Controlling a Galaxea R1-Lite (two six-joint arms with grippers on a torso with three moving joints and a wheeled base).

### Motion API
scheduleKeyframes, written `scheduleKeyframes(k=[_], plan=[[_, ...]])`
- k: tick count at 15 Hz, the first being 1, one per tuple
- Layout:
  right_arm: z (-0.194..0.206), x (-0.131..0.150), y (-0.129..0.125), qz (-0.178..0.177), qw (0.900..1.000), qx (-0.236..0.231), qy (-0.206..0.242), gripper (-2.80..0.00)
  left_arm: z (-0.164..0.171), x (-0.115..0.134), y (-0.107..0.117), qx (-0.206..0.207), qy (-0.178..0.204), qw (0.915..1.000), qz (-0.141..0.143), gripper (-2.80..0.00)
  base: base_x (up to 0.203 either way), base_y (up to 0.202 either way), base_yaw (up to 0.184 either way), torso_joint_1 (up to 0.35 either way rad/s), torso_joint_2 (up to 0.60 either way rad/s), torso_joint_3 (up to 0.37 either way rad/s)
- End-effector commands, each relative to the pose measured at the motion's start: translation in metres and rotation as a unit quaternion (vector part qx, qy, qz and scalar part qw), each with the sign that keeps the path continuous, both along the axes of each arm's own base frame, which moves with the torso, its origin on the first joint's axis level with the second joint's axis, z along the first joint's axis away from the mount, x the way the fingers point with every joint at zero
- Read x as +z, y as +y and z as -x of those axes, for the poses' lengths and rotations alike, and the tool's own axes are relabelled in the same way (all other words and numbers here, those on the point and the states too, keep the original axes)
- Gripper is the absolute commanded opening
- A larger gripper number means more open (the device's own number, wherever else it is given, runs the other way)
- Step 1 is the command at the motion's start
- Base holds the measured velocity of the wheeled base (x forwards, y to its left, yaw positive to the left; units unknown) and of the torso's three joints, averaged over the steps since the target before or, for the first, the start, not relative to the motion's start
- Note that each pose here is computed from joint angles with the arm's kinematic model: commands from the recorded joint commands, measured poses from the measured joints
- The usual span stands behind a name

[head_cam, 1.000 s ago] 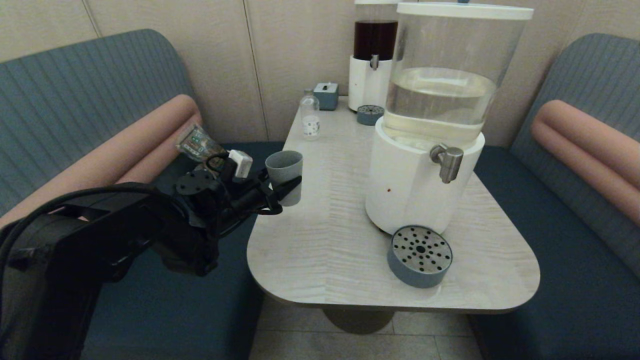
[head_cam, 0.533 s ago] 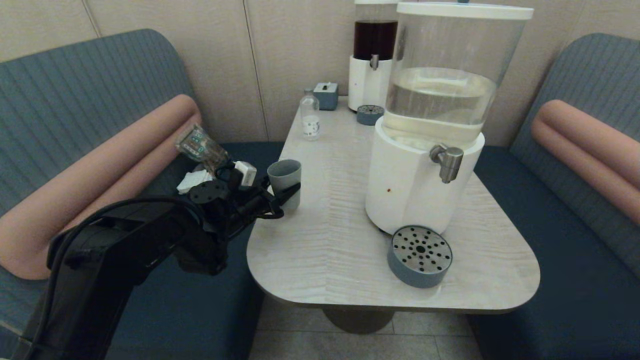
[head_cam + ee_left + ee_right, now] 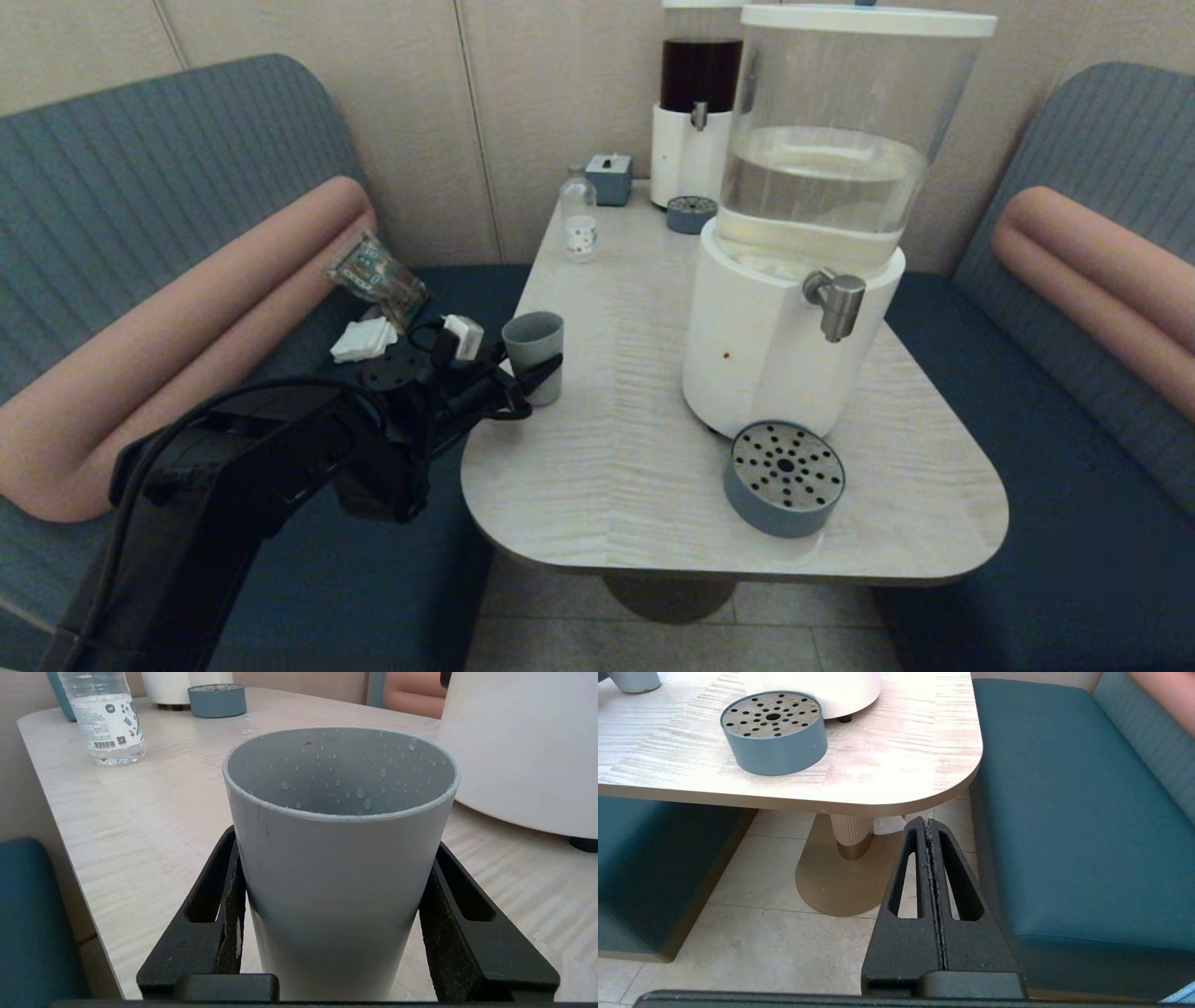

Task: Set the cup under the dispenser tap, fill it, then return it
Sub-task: Place the cup next to the water dispenser

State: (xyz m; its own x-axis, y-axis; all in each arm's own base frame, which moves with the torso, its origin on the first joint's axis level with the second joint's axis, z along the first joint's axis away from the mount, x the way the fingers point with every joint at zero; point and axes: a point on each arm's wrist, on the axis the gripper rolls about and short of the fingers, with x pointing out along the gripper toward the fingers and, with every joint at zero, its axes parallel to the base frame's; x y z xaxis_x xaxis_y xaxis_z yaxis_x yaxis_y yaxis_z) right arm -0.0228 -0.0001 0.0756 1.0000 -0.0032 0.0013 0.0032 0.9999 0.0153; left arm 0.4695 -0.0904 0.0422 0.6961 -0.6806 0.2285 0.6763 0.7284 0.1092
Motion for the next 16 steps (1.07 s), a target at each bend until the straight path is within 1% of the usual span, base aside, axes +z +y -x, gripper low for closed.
scheduleKeyframes(k=[1,2,8,10,13,14,16], plan=[[0.000,0.000,0.000,0.000,1.000,0.000,0.001,-2.80,0.000,-0.005,0.000,-0.002,0.003,1.0000,-0.001,-2.80,0.000,0.000,0.000,0.000,0.00,0.000],[0.000,0.000,0.000,0.000,1.000,0.000,0.001,-2.80,0.000,-0.006,0.000,-0.002,0.004,1.0000,-0.002,0.00,0.000,0.000,0.000,0.000,0.00,0.000],[0.000,0.000,0.000,0.000,1.000,0.000,0.001,-2.80,0.005,0.005,0.001,-0.001,-0.002,1.0000,-0.004,0.00,0.000,0.000,0.000,0.000,0.00,0.000],[0.000,0.000,0.000,0.000,1.000,0.000,0.001,-2.80,0.017,0.007,0.003,-0.002,0.019,0.9998,-0.008,0.00,0.000,0.000,0.000,0.000,0.00,0.000],[0.000,0.000,0.000,0.000,1.000,0.000,0.001,-2.80,0.051,0.011,0.009,-0.003,0.069,0.9975,-0.017,0.00,0.000,0.000,0.000,0.000,0.00,0.000],[0.000,0.000,0.000,0.000,1.000,0.000,0.001,-2.80,0.067,0.017,0.013,-0.001,0.083,0.9963,-0.020,0.00,0.000,0.000,0.000,0.000,0.00,0.000],[0.000,0.000,0.000,0.000,1.000,0.000,0.001,-2.80,0.099,0.034,0.020,0.003,0.099,0.9948,-0.023,0.00,0.000,0.000,0.000,0.000,0.00,0.000]])
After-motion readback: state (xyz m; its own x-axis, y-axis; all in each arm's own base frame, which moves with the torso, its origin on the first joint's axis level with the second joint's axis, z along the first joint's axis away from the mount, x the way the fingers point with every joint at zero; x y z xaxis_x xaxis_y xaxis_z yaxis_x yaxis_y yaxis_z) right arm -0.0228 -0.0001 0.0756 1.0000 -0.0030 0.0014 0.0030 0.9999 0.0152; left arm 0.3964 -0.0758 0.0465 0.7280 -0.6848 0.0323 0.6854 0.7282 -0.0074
